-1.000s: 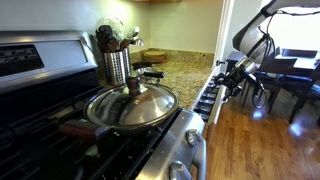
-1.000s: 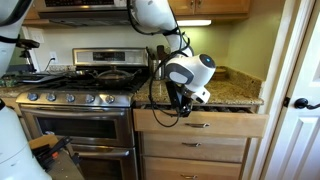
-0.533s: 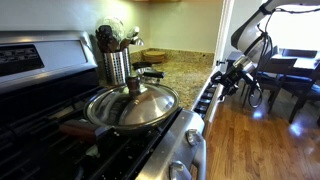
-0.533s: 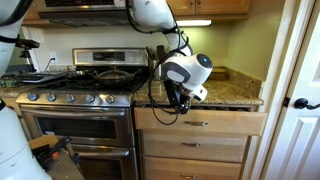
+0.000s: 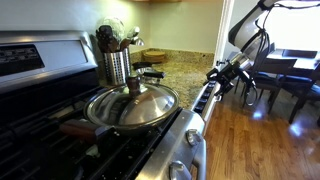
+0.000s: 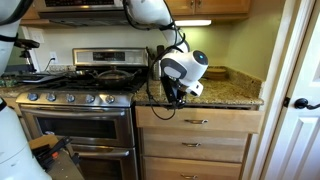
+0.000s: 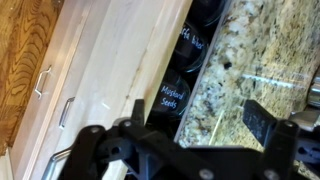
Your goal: Close the open drawer
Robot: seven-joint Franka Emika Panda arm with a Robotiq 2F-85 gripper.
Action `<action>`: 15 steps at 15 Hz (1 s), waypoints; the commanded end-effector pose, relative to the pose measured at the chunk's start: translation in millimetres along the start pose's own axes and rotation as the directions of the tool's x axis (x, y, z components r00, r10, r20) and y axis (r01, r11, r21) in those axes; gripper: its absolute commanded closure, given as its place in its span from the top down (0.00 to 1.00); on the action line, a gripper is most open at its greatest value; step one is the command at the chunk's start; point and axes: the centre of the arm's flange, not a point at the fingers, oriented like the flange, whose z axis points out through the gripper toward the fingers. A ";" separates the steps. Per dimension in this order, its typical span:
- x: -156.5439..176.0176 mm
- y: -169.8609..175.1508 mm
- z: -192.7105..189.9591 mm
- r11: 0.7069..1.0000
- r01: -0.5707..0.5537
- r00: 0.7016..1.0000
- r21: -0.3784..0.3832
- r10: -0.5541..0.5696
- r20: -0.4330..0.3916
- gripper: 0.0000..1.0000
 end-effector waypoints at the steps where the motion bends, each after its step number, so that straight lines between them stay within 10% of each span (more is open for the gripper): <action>1: -4.3 -14.1 -2.8 0.999 0.010 1.000 0.050 -0.011 0.013 1.00; 15: -24.3 22.8 -44.3 0.999 -0.026 1.000 -0.032 0.025 -0.006 1.00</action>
